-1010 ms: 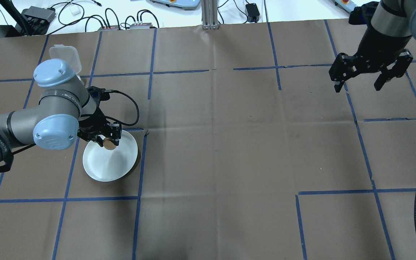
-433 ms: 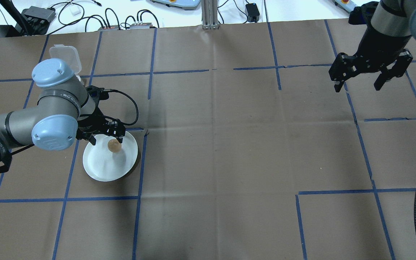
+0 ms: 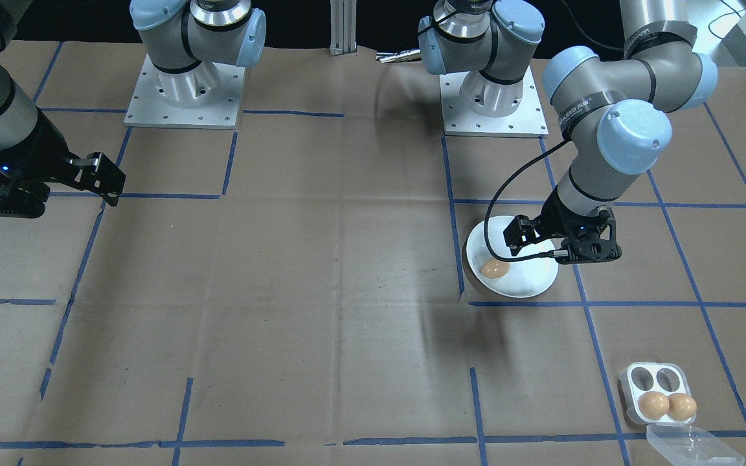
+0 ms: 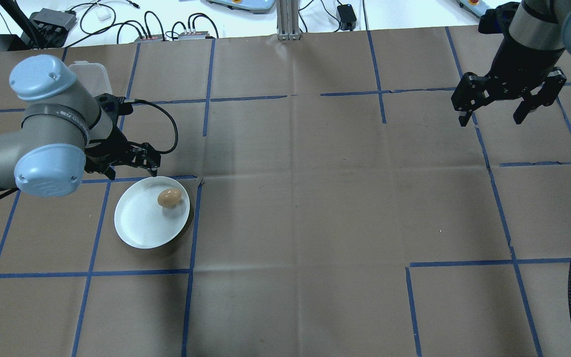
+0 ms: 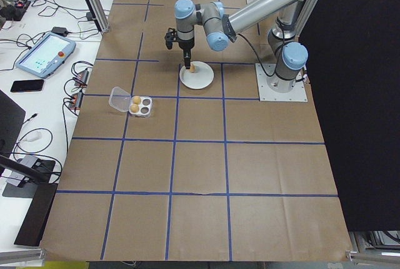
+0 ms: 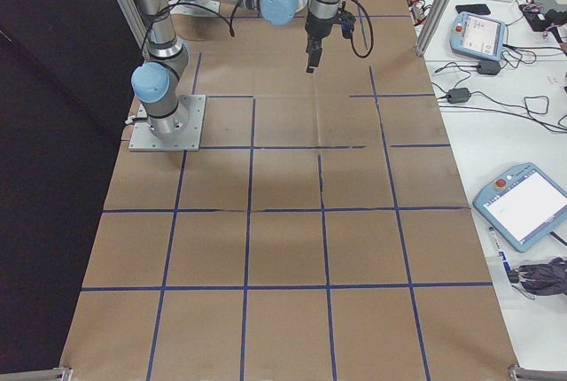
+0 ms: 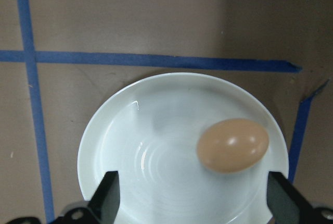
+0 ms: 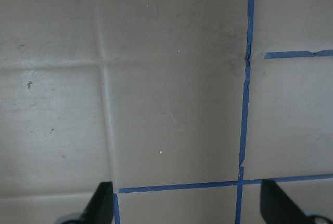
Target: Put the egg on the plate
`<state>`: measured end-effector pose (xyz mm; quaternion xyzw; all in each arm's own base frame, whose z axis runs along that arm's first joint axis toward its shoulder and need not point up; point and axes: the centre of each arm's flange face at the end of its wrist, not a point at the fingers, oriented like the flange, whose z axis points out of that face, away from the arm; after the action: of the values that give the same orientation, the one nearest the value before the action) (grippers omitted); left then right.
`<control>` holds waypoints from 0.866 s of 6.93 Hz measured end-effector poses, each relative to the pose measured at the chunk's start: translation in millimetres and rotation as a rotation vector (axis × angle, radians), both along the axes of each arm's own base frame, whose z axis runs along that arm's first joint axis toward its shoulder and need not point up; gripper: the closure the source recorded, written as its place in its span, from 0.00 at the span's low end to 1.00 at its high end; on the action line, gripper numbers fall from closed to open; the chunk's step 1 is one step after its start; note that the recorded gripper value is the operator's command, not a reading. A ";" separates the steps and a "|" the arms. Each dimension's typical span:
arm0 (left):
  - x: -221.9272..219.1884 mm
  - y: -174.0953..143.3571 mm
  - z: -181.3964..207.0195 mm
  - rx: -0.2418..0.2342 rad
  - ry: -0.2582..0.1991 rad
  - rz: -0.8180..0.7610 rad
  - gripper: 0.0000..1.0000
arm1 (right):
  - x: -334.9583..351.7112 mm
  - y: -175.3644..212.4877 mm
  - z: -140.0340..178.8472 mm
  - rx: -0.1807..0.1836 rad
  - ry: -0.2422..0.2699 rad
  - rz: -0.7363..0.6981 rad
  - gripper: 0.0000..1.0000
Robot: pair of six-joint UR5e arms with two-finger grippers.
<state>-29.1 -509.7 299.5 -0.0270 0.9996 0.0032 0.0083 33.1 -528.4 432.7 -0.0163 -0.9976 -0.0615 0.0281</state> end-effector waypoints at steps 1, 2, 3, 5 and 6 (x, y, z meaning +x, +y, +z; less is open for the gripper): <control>3.8 -6.9 24.5 -0.021 -0.003 -0.001 0.00 | 0.0 0.0 0.0 0.000 0.000 0.000 0.00; 17.2 -23.9 43.0 -0.043 -0.006 0.001 0.00 | 0.0 -0.1 0.0 -0.001 0.000 0.000 0.00; 44.6 -50.3 54.3 -0.057 -0.008 0.002 0.00 | 0.0 -0.1 0.0 0.000 0.000 0.000 0.00; 114.1 -106.4 62.1 -0.069 -0.014 -0.001 0.00 | 0.0 -0.1 -0.1 0.000 0.000 0.000 0.00; 147.9 -133.7 61.8 -0.071 -0.020 -0.027 0.00 | 0.0 -0.1 -0.1 0.000 0.000 0.000 0.00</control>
<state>118.9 -643.4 361.2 -0.0139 0.9992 -0.0328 0.0176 33.1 -528.5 432.6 -0.0163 -0.9976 -0.0613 0.0281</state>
